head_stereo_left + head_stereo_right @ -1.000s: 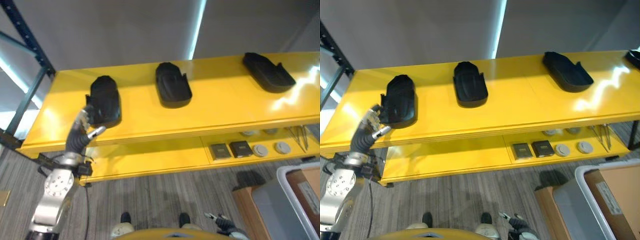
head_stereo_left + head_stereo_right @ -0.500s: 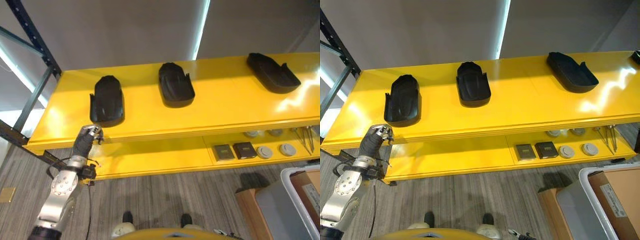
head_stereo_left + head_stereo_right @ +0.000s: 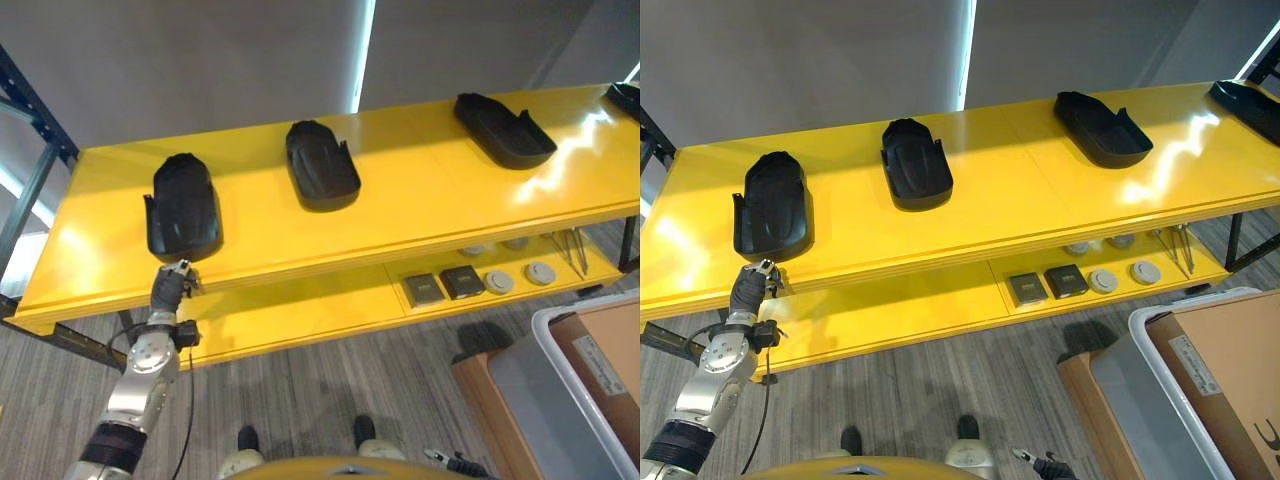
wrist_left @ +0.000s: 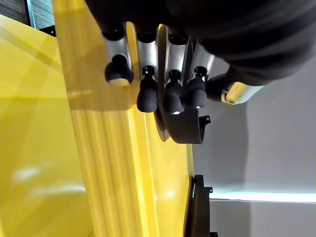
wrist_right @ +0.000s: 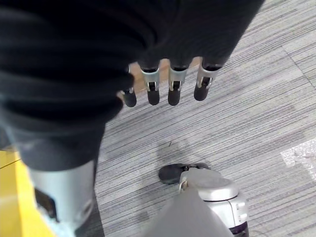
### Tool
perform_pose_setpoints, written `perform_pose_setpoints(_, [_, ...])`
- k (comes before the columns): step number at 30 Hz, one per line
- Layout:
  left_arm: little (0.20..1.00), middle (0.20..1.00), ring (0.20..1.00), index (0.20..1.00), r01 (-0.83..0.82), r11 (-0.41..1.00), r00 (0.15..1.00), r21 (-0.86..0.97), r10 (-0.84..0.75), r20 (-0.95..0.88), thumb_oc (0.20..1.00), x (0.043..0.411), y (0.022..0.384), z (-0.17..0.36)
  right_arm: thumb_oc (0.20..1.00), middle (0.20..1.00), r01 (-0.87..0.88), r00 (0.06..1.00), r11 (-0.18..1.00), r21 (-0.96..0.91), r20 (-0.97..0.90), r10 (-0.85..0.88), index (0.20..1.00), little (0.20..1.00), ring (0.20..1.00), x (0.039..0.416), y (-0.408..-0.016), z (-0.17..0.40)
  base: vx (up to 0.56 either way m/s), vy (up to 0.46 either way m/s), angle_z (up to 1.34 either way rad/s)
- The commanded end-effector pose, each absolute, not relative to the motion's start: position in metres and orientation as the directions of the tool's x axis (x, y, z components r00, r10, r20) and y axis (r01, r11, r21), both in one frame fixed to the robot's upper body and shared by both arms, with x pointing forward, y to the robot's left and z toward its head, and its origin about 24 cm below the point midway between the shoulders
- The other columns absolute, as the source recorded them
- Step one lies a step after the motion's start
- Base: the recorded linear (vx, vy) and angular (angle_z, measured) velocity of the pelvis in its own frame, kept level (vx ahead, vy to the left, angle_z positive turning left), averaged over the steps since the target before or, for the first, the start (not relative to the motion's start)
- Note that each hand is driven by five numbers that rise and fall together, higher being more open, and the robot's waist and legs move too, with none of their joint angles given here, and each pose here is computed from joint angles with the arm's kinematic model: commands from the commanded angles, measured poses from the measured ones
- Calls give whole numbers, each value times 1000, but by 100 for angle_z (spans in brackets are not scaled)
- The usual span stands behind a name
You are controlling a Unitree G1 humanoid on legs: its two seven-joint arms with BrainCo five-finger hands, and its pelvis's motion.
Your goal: Move parts from the plastic box to the shelf.
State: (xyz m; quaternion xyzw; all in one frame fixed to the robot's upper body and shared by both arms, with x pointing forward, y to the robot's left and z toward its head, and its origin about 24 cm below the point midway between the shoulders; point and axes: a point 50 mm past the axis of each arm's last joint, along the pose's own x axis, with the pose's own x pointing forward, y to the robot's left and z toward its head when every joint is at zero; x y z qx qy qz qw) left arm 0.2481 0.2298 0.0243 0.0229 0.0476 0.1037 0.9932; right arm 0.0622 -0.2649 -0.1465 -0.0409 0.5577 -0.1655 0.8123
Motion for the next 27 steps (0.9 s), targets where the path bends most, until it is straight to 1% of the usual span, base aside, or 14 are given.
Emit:
perform_pose_setpoints(1, [200, 200, 200, 200, -208, 973, 977, 103, 201, 73, 200, 268, 233, 57, 1000, 1000, 172, 367, 951, -257, -879, -304, 1000, 1000, 1000, 77, -271, -141, 0, 0, 0])
perform_pose_setpoints(7, [200, 200, 200, 200, -243, 965, 969, 98, 236, 77, 200, 269, 237, 55, 1000, 1000, 151, 374, 952, -266, -876, -304, 1000, 1000, 1000, 80, -272, -140, 8, 9, -5])
perform_pose_setpoints(13, [200, 200, 200, 200, -230, 970, 961, 79, 214, 175, 200, 275, 236, 81, 1000, 1000, 149, 366, 950, -273, -878, -309, 1000, 1000, 1000, 79, -274, -140, 14, 3, -3])
perform_pose_setpoints(15, [200, 200, 200, 200, -229, 971, 960, 69, 214, 181, 200, 275, 236, 85, 1000, 1000, 153, 366, 950, -273, -877, -311, 1000, 1000, 1000, 78, -274, -140, 0, 0, 0])
perform_pose_setpoints(21, [200, 200, 200, 200, -246, 966, 966, 80, 238, 106, 200, 277, 236, 73, 1000, 1000, 142, 366, 952, -269, -880, -304, 1000, 1000, 1000, 79, -271, -141, 0, 0, 0])
perform_pose_setpoints(27, [200, 200, 200, 200, -284, 950, 958, 127, 286, 5, 200, 280, 241, 48, 1000, 1000, 131, 368, 953, -274, -879, -303, 1000, 1000, 1000, 80, -273, -140, 0, 0, 0])
